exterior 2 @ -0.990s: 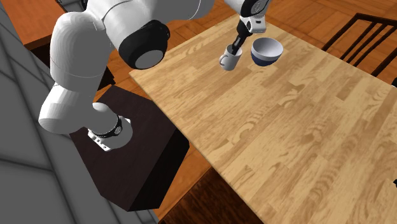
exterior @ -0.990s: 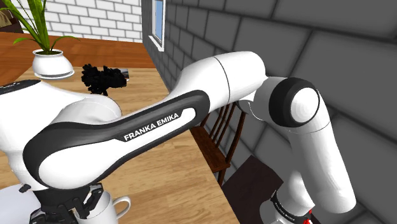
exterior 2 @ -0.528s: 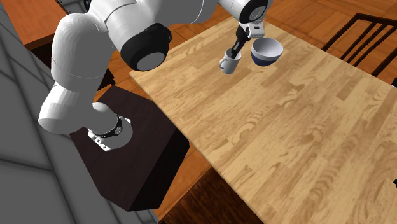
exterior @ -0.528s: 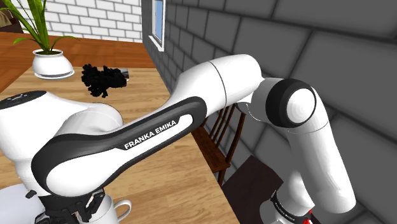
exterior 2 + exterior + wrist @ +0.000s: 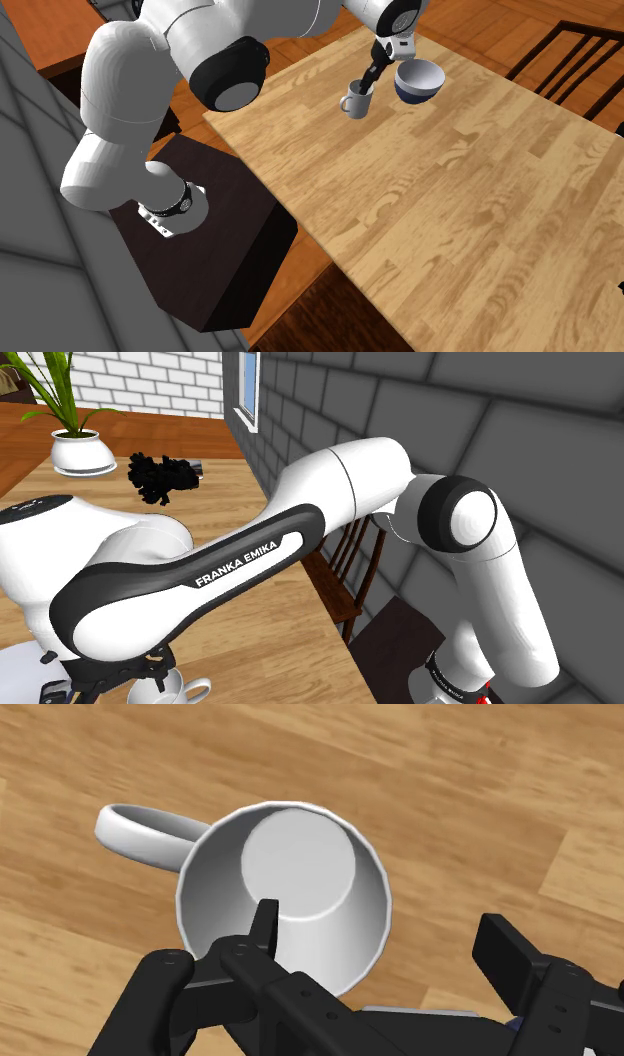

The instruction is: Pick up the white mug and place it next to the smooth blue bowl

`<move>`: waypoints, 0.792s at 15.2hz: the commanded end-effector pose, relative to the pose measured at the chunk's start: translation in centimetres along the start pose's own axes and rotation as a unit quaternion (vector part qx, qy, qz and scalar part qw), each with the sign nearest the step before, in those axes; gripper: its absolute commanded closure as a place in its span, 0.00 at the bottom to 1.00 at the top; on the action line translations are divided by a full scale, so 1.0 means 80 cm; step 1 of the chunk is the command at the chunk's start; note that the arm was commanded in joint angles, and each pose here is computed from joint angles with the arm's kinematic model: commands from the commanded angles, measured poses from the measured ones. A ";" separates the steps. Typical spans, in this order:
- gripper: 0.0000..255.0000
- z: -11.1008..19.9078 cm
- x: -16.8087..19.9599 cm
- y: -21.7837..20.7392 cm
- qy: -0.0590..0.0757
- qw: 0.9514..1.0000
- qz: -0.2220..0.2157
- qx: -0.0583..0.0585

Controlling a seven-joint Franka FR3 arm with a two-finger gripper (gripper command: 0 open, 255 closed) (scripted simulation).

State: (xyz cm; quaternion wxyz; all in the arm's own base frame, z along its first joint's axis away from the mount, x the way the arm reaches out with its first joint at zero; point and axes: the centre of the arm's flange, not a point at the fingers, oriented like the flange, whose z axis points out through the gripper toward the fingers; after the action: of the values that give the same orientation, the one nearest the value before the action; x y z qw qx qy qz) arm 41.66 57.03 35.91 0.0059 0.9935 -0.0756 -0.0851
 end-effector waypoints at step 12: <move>0.00 -0.062 0.000 0.000 0.000 1.000 0.000 0.000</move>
State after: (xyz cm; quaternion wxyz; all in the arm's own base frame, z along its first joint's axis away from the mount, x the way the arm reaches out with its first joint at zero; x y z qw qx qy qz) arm 42.50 57.03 40.82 0.0059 0.9935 -0.0757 -0.0851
